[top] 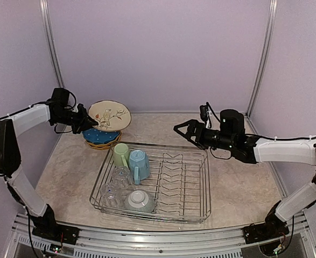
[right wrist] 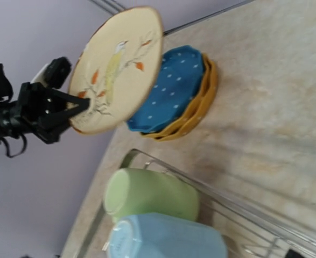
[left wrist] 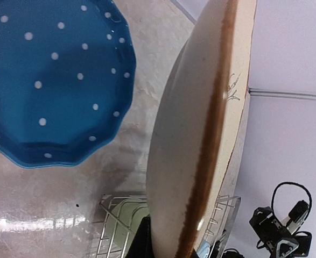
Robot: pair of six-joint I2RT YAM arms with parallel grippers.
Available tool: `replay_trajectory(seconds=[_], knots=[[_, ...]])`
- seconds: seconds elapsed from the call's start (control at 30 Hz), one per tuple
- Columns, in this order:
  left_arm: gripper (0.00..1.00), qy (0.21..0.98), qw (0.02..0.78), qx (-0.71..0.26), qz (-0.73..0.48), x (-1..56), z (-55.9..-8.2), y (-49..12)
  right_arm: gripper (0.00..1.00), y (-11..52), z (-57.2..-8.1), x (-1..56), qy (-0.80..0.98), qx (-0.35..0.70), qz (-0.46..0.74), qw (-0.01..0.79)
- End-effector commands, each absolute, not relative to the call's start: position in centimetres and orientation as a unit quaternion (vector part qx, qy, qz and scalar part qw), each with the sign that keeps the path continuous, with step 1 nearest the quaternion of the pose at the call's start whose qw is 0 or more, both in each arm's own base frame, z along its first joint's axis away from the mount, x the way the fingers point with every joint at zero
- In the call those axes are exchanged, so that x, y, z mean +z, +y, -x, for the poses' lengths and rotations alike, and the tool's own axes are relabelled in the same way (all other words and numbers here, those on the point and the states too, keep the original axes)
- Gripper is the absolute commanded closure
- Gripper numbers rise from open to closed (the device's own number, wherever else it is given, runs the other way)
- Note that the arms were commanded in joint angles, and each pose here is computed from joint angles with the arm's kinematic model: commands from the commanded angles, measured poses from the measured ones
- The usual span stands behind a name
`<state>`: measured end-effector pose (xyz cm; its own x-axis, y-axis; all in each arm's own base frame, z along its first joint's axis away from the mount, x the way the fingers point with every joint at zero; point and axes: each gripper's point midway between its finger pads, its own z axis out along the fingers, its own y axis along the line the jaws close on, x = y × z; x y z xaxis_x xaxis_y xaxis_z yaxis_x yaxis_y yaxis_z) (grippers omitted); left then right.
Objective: Unload the mixed dishes from the dish rack
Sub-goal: Place the plate on the plate.
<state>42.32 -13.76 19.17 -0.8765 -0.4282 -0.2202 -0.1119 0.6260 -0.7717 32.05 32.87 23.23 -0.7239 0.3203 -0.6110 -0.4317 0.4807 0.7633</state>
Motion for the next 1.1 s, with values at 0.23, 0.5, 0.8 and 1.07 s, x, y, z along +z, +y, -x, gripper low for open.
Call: replay_trajectory(seconds=[0.23, 0.5, 0.8, 1.07], knots=[[1.0, 0.873, 0.205, -0.377, 0.234, 18.9, -45.6, -7.2, 0.0, 31.4, -33.4, 21.5, 0.843, 0.386, 0.055, 0.371], [1.0, 0.883, 0.19, -0.349, 0.249, 16.3, -46.9, -5.9, 0.0, 28.4, -34.4, 20.0, 0.891, 0.249, 0.044, 0.377], [1.0, 0.892, 0.166, -0.336, 0.254, 13.6, -47.7, -5.7, 0.0, 27.2, -33.9, 19.6, 0.906, 0.143, 0.051, 0.396], [0.77, 0.897, 0.159, -0.33, 0.249, 13.1, -47.6, -5.7, 0.0, 28.5, -33.5, 19.8, 0.907, 0.145, 0.078, 0.388]])
